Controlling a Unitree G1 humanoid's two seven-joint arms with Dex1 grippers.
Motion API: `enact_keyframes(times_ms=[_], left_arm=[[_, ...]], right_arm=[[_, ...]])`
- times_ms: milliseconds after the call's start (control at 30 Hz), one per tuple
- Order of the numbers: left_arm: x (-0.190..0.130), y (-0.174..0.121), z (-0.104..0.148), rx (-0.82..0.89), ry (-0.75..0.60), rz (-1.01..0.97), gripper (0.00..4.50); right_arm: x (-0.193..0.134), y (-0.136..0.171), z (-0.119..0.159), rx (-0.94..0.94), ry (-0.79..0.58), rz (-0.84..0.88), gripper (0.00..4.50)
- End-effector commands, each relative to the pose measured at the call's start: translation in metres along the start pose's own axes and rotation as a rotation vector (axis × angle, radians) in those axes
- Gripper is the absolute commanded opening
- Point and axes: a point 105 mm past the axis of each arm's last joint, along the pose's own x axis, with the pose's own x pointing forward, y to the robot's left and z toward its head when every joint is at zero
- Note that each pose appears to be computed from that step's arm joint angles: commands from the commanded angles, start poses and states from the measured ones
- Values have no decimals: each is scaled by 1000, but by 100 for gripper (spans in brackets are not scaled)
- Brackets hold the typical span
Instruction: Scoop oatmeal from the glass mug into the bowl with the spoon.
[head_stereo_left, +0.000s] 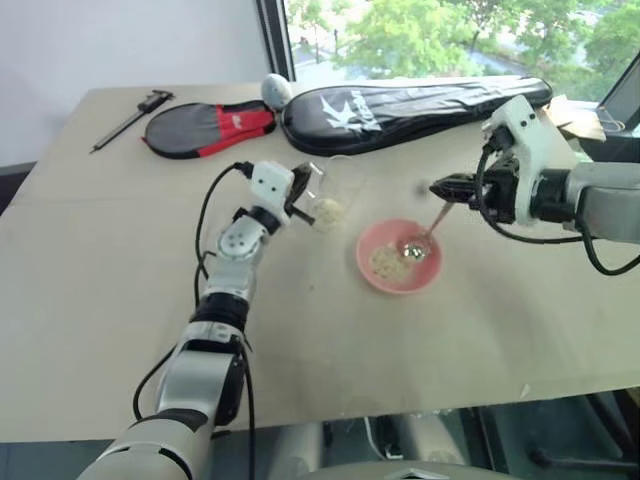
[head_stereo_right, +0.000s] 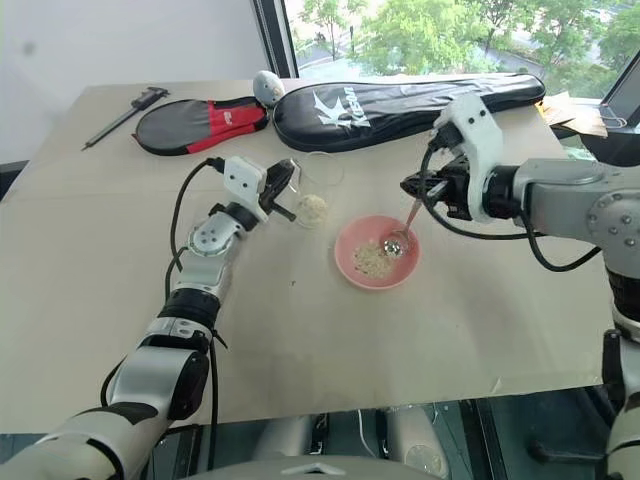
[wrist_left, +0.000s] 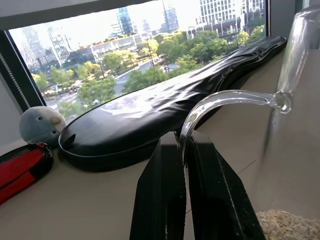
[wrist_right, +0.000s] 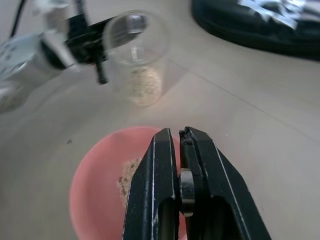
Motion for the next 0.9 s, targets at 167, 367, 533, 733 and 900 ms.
enact_keyframes(times_ms=[167, 367, 533, 733, 900], left_arm=[[-19, 7, -7, -86, 3, 77, 1], [-33, 9, -5, -125, -13, 134, 1], [-45, 6, -7, -148, -7, 172, 1], [-55, -1, -10, -165, 9, 193, 1], [-60, -1, -10, -177, 21, 224, 1]], right_arm=[[-7, -1, 19, -116, -59, 22, 0], [-7, -14, 38, -30, -128, 15, 0], [2, -31, 84, 156, -309, 0, 0], [30, -27, 113, 309, -407, 72, 0], [50, -12, 116, 343, -395, 145, 0]])
